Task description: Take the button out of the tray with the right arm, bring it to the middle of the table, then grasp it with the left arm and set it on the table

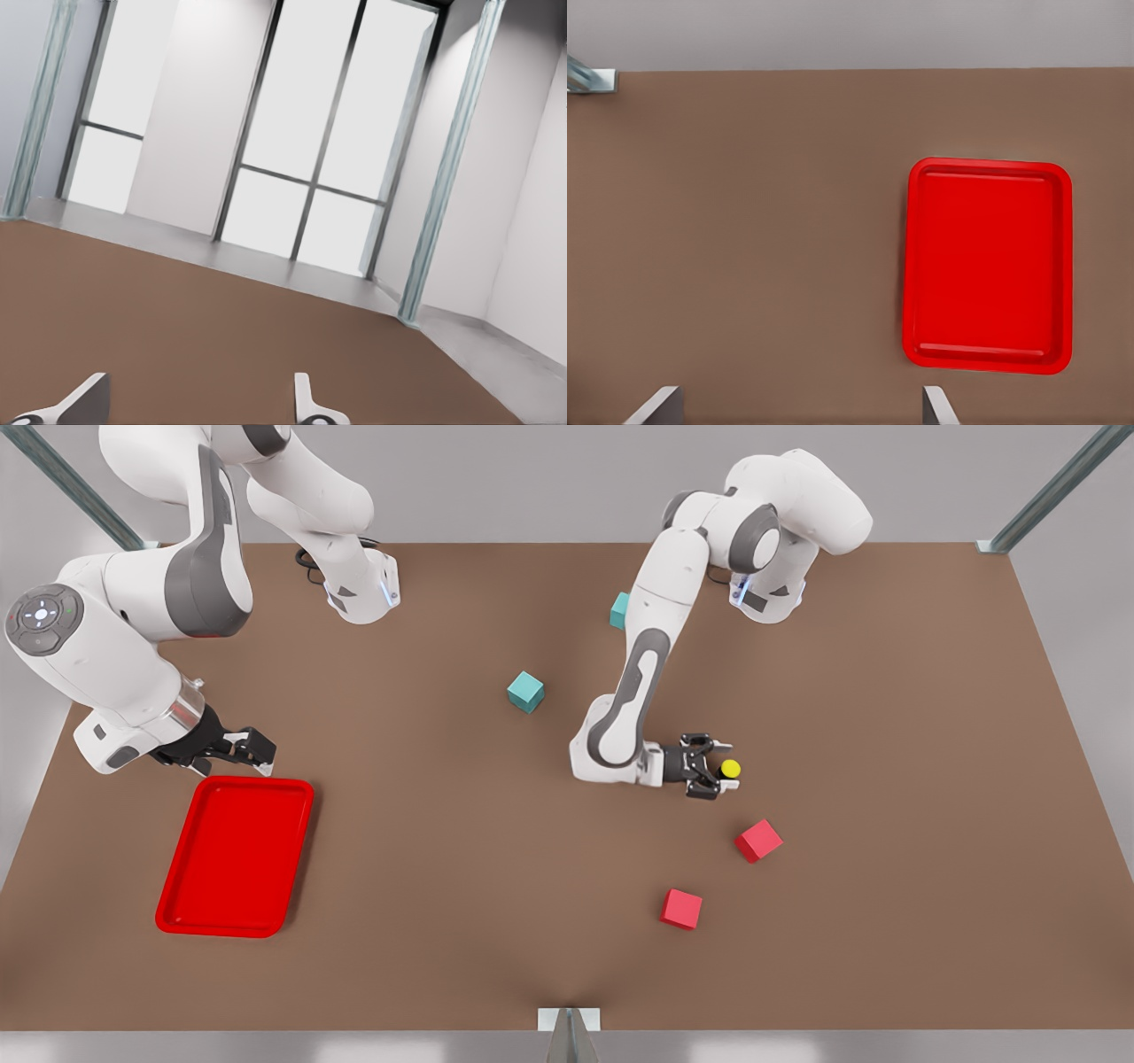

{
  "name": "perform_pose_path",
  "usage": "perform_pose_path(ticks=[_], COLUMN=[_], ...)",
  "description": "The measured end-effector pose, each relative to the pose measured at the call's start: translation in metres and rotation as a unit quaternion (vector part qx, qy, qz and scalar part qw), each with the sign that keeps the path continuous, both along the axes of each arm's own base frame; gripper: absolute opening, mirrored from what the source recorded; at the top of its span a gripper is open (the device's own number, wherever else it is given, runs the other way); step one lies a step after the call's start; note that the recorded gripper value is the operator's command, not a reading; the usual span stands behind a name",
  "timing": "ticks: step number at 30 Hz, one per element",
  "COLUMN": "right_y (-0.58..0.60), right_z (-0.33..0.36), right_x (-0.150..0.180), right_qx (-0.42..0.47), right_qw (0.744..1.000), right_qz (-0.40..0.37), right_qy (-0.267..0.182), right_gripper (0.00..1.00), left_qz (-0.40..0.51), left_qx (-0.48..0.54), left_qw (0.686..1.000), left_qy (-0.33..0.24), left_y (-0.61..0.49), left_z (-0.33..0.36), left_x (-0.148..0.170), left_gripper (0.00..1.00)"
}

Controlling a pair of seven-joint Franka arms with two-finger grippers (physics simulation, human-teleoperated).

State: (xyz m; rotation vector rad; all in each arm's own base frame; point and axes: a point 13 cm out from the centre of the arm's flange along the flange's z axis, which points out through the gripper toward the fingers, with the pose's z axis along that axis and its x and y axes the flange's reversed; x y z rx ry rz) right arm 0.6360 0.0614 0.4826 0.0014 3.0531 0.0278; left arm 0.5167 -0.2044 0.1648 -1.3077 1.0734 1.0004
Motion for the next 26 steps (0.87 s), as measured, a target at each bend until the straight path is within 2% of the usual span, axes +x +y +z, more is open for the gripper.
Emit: perform_pose_path(ticks=[1, 2, 3, 4, 6, 7, 9, 10, 12, 14, 18, 26], right_y=[0.0, -0.001, -0.001, -0.001, -0.001, -0.002, -0.003, -0.004, -0.003, -0.002, -0.005, -0.003], right_z=[0.0, 0.0, 0.001, 0.001, 0.0, 0.001, 0.001, 0.001, 0.0, 0.001, 0.001, -0.001], right_x=[0.0, 0.0, 0.0, 0.0, 0.0, 0.0, 0.0, 0.0, 0.0, 0.0, 0.0, -0.002], right_qx=[0.0, 0.0, 0.0, 0.0, 0.0, 0.0, 0.0, 0.0, 0.0, 0.0, 0.0, -0.001], right_qw=[1.0, 1.0, 1.0, 1.0, 1.0, 1.0, 1.0, 1.0, 1.0, 1.0, 1.0, 1.0], right_qz=[0.0, -0.001, -0.001, -0.001, -0.001, -0.001, -0.003, -0.003, -0.002, -0.001, -0.004, -0.002], right_qy=[0.0, 0.0, -0.001, -0.001, 0.0, -0.001, -0.001, -0.001, -0.001, -0.001, 0.0, 0.005], right_gripper=[1.0, 1.0, 1.0, 1.0, 1.0, 1.0, 1.0, 1.0, 1.0, 1.0, 1.0, 1.0], left_qz=[-0.007, -0.005, 0.02, 0.047, 0.086, 0.078, 0.001, -0.056, -0.14, -0.184, -0.268, -0.393], left_qx=[-0.007, -0.059, -0.149, -0.245, -0.437, -0.509, -0.604, -0.631, -0.638, -0.627, -0.599, -0.533], left_qw=[1.0, 0.997, 0.985, 0.96, 0.874, 0.831, 0.762, 0.729, 0.686, 0.655, 0.613, 0.537], left_qy=[0.028, 0.052, 0.082, 0.124, 0.193, 0.208, 0.234, 0.259, 0.319, 0.378, 0.441, 0.522], left_y=[-0.013, -0.031, -0.033, -0.026, 0.009, 0.029, 0.046, 0.047, 0.055, 0.072, 0.096, 0.11], left_z=[0.027, 0.06, 0.082, 0.092, 0.126, 0.166, 0.264, 0.308, 0.349, 0.337, 0.321, 0.321], left_x=[0.0, 0.011, 0.029, 0.042, 0.063, 0.068, 0.058, 0.04, 0.004, -0.026, -0.019, -0.003], left_gripper=[1.0, 1.0, 1.0, 1.0, 1.0, 1.0, 1.0, 1.0, 1.0, 1.0, 1.0, 1.0])
